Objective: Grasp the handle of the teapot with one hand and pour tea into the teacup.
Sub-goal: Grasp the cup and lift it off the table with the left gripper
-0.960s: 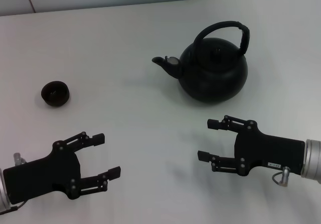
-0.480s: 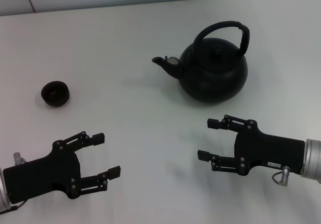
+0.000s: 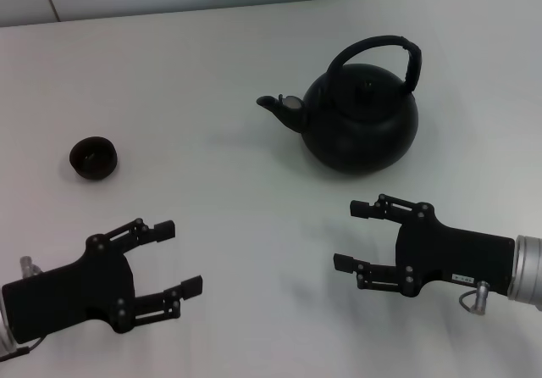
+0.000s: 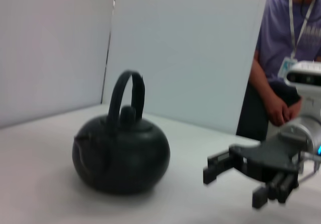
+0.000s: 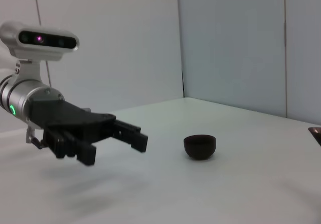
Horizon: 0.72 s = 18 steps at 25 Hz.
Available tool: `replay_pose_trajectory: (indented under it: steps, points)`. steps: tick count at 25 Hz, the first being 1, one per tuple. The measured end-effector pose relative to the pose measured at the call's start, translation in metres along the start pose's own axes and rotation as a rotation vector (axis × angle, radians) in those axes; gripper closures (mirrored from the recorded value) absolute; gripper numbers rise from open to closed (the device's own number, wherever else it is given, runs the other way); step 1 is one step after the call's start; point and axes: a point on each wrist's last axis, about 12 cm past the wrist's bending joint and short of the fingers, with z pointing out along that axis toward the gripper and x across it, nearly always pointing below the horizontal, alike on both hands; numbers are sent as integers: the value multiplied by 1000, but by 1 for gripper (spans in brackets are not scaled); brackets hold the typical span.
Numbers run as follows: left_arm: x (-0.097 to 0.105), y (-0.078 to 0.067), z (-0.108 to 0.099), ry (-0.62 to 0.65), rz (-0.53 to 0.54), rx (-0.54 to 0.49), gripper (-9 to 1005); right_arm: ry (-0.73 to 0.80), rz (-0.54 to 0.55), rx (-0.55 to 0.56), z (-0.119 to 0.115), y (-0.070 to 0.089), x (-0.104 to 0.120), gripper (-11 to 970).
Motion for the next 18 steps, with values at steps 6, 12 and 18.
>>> replay_pose_trajectory:
  steps: [6, 12, 18]
  points:
    - [-7, 0, -3, -87, 0, -30, 137, 0, 2, 1, -1, 1, 0, 175]
    - [-17, 11, -18, -209, 35, -181, 137, -2, 3, 0, -1, 1, 1, 176]
    - [-18, 23, -31, -261, 87, -352, 138, -3, 4, -1, -1, 2, 1, 176]
